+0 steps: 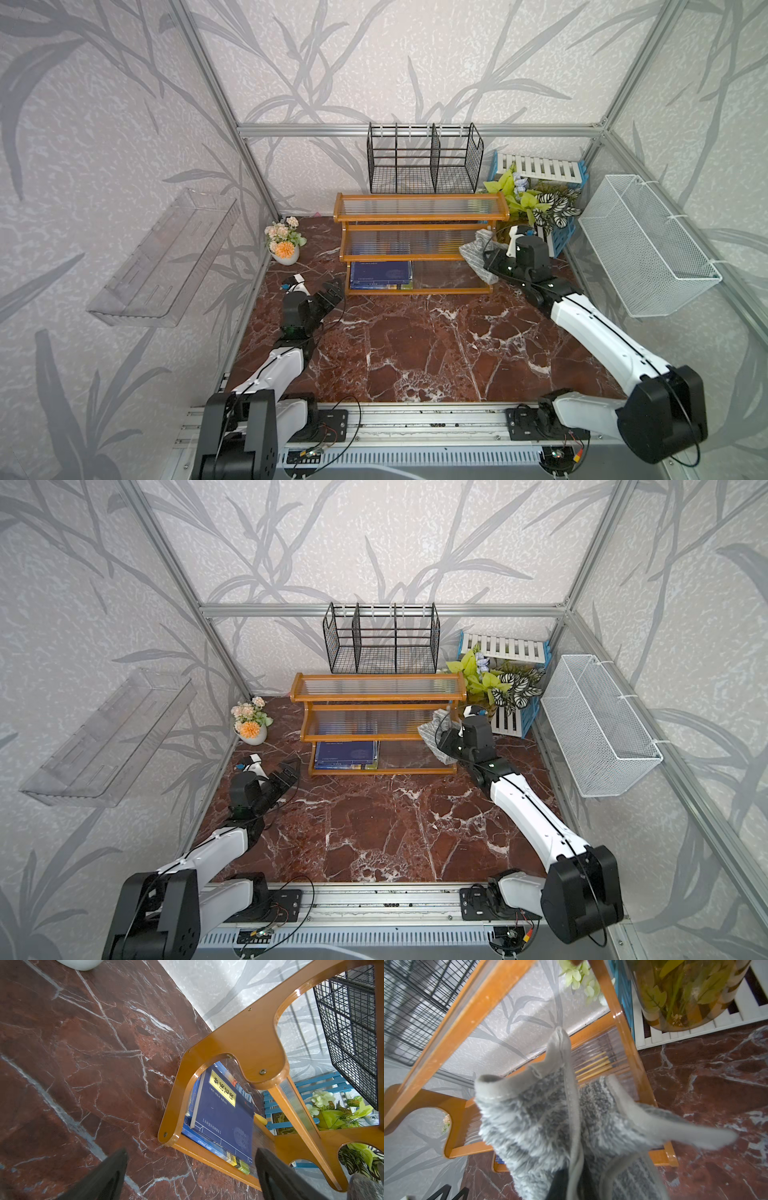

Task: Wipe the bookshelf clean with a cloth
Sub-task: Wipe the dust from the shelf.

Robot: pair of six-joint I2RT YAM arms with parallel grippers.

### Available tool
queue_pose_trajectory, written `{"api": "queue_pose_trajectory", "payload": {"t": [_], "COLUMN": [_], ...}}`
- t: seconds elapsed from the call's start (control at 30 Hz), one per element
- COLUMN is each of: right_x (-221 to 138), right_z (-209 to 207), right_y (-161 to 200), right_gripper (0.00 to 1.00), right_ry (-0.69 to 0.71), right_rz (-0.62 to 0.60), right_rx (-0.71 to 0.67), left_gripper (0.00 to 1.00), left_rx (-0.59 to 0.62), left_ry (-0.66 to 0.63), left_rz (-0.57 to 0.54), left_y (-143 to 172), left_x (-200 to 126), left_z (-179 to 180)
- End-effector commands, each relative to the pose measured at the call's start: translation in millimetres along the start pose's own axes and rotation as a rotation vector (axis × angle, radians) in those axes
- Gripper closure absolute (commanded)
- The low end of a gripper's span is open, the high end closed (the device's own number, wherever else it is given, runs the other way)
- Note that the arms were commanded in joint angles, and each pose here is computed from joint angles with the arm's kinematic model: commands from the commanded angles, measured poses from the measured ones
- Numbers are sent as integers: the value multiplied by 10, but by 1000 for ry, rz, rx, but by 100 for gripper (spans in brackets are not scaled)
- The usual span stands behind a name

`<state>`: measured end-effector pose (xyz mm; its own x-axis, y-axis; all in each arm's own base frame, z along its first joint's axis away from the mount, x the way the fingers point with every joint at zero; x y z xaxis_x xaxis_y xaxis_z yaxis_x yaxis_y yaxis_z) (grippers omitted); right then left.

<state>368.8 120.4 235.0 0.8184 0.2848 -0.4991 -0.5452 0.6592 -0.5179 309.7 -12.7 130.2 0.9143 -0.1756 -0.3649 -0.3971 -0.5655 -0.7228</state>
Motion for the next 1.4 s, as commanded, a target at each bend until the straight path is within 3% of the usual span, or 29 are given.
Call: {"api": "queue_pose_trajectory", "payload": {"t": [0.0,0.47,0.7,0.8,1.07,1.37], "right_x": [141,963,1194,1245,1479,1543], "right_z": [195,1401,1967,2111,2141,1890], "right_y": [-96,1111,1657,1954,2192,1994], "right_gripper": [100,100,100,100,100,100], "right_ry": [1,-27,-49,-76,-46,243], "right_rz": [-77,-5,-101,-79,-121,-250], "right_rx": [-19,-217,-309,-315,-324,-270], "left_gripper": [0,0,0,0,0,0], "left_rx": [-8,-37,-38,-40,-47,-48], "left_ry": [39,72,83,88,90,82], "left_rz": [-20,-1,-7,-5,-9,-13], "left_y": [-25,5,-12,3,24,34], "left_x": [-21,9,-10,-21,-45,-64], "left_z": [-42,-76,-103,-104,-96,-80]}}
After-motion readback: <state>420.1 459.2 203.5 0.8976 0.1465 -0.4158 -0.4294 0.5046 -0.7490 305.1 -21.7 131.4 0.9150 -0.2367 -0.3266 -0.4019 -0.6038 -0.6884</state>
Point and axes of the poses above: each gripper's point midway between its finger pads, its own x axis out along the fingers, its own z axis along the line the jaws close on, y = z × x, the point moved 3 cm from there along -x, back along the fingers, and after that the axes turned 12 degrees about x, right-handed, at the moved point
